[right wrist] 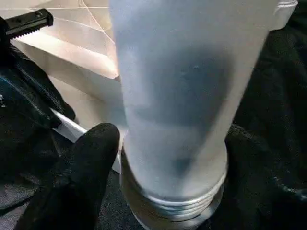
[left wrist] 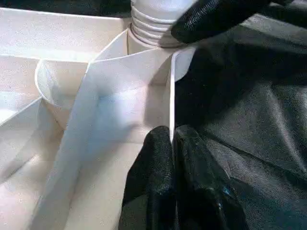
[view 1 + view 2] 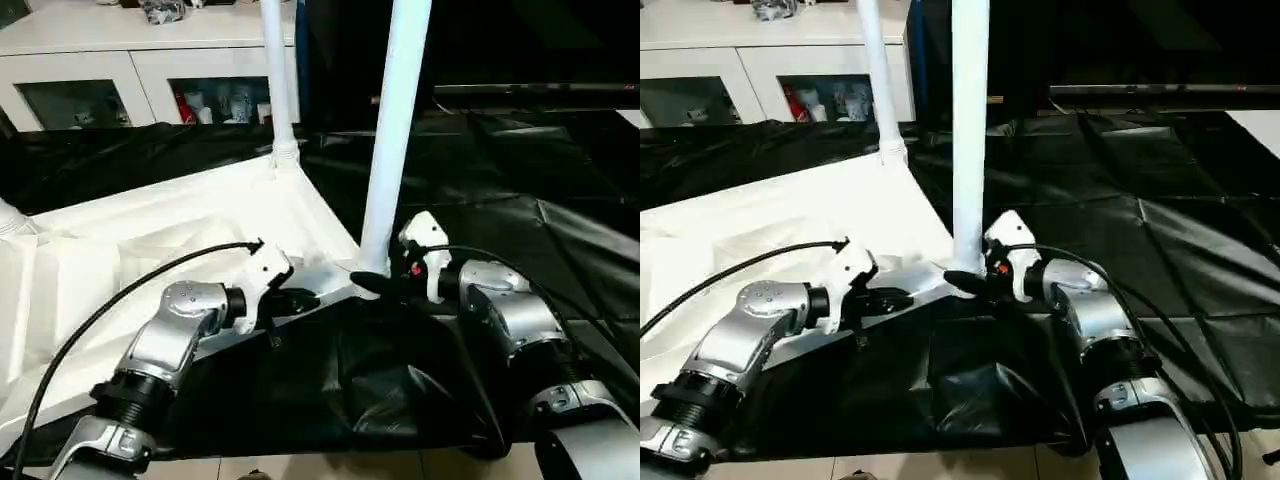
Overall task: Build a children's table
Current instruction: Rotate leg to tighten
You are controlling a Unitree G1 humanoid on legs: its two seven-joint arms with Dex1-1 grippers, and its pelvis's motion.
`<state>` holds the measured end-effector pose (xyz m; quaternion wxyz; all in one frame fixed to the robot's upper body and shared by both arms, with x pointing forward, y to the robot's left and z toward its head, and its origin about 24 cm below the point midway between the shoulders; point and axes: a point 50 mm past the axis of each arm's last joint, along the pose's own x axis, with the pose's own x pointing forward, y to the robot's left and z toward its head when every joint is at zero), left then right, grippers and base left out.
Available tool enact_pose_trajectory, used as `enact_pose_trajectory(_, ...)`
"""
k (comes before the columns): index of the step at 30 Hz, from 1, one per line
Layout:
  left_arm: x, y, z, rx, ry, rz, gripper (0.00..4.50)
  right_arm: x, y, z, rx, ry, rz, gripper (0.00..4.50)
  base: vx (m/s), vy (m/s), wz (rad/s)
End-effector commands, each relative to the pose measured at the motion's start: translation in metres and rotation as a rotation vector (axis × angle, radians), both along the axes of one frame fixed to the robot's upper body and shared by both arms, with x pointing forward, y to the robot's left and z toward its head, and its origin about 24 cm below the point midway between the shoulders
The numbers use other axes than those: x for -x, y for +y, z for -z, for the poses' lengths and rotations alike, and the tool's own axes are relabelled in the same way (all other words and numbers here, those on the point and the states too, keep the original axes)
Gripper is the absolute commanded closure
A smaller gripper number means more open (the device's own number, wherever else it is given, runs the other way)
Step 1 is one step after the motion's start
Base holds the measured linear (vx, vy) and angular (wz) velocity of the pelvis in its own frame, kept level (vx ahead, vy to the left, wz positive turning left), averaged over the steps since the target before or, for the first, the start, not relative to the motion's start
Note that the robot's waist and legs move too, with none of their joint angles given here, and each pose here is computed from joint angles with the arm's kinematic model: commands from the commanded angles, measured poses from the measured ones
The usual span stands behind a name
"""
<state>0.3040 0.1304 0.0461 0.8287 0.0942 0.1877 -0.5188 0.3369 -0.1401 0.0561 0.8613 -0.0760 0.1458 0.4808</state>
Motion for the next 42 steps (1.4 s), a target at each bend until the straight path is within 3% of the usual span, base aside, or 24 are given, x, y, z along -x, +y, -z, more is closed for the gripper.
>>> enact_pose_trajectory(1, 0.001, -0.009, -0.010, 0.087, -0.025, 0.037, 4.50, 0.004, 0.010, 0.000, -0.021, 0.006, -0.061, 1.26, 0.000, 0.000, 0.00)
enact_pose_trajectory(6, 0.002, -0.009, -0.008, 0.082, -0.011, 0.041, 4.50, 0.003, 0.010, 0.006, -0.006, 0.020, 0.009, 1.68, 0.000, 0.000, 0.00)
enact_pose_trajectory(10, -0.001, -0.011, -0.003, 0.051, 0.002, -0.007, 4.50, -0.003, 0.009, 0.019, 0.011, 0.054, 0.192, 1.77, 0.000, 0.000, 0.00)
enact_pose_trajectory(13, -0.013, -0.021, 0.005, -0.009, 0.002, -0.132, 4.50, -0.007, 0.013, 0.033, -0.003, 0.096, 0.457, 1.79, 0.000, 0.000, 0.00)
enact_pose_trajectory(15, -0.018, -0.025, 0.005, -0.018, -0.001, -0.180, 4.50, -0.008, 0.016, 0.038, -0.005, 0.114, 0.538, 1.80, 0.000, 0.000, 0.00)
enact_pose_trajectory(18, -0.029, -0.040, 0.004, -0.016, -0.008, -0.274, 4.50, -0.008, 0.035, 0.045, -0.026, 0.136, 0.659, 1.80, 0.000, 0.000, 0.00)
enact_pose_trajectory(21, -0.036, -0.054, -0.001, -0.009, -0.049, -0.301, 4.50, -0.005, 0.068, 0.042, -0.043, 0.123, 0.574, 1.80, 0.000, 0.000, 0.00)
enact_pose_trajectory(24, -0.037, -0.057, -0.003, -0.003, -0.062, -0.290, 4.50, -0.006, 0.074, 0.038, -0.058, 0.097, 0.557, 1.80, 0.000, 0.000, 0.00)
enact_pose_trajectory(25, -0.037, -0.057, -0.003, -0.002, -0.062, -0.289, 4.50, -0.008, 0.073, 0.036, -0.063, 0.080, 0.568, 1.24, 0.000, 0.000, 0.00)
enact_pose_trajectory(31, -0.031, -0.043, 0.001, 0.020, -0.044, -0.237, 4.50, -0.015, 0.057, 0.020, -0.089, -0.019, 0.480, 0.67, 0.000, 0.000, 0.00)
enact_pose_trajectory(42, -0.008, -0.012, -0.001, 0.056, -0.017, -0.020, 4.50, -0.004, 0.025, 0.004, -0.011, -0.054, 0.047, 0.61, 0.000, 0.000, 0.00)
